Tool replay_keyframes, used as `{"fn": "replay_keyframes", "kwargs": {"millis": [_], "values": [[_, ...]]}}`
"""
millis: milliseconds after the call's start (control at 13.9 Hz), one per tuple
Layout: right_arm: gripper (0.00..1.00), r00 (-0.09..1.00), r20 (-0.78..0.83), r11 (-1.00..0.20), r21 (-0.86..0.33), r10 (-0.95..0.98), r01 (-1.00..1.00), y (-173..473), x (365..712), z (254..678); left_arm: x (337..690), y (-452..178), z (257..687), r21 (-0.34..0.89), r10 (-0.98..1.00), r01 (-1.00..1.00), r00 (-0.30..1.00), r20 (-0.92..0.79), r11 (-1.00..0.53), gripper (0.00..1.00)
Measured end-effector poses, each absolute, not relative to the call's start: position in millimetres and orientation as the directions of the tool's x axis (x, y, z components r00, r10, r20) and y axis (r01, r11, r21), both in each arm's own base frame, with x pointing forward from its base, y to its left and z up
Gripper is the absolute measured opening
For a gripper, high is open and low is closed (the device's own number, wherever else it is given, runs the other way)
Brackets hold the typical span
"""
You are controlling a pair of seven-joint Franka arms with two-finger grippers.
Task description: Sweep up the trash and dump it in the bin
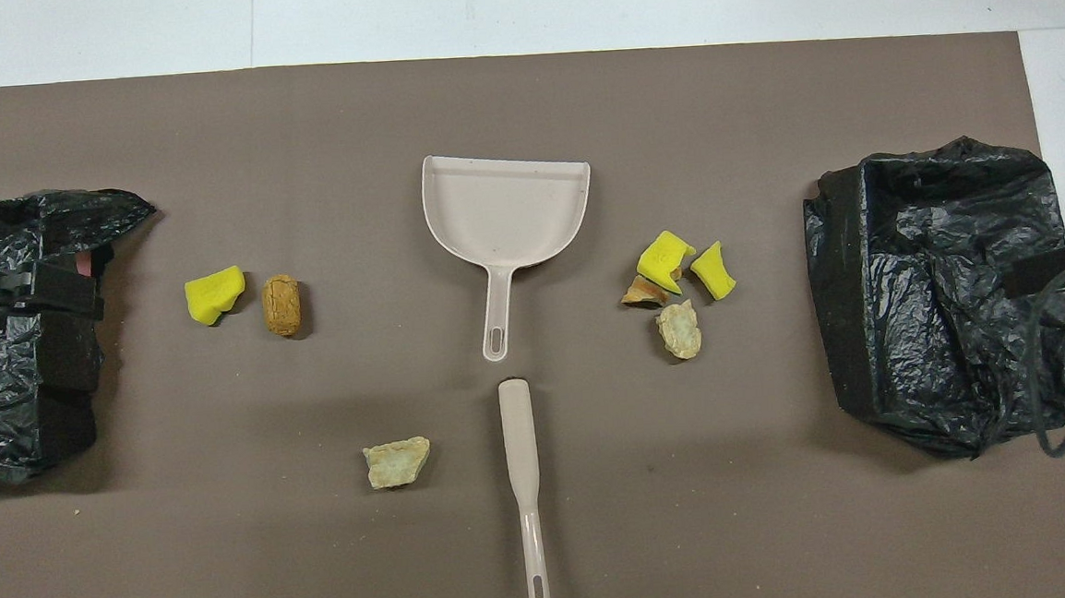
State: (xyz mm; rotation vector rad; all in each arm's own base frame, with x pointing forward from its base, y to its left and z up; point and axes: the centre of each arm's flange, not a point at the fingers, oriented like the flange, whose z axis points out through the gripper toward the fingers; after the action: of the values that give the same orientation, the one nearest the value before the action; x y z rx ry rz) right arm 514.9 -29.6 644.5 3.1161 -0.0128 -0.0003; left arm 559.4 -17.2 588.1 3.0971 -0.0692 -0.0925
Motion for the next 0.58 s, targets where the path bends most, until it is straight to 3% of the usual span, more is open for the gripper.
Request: {"fn": "replay_keyframes", "kwargs": {"millis": [577], "values": [[1.00, 1.000, -0.021, -1.000, 0.024, -0.001, -0.001, -28.3, 511.0, 643.6, 559.4, -17.2, 588.1, 0.044, -0.046, -0.043, 0.997, -0.059, -0.998, 1.00]]}}
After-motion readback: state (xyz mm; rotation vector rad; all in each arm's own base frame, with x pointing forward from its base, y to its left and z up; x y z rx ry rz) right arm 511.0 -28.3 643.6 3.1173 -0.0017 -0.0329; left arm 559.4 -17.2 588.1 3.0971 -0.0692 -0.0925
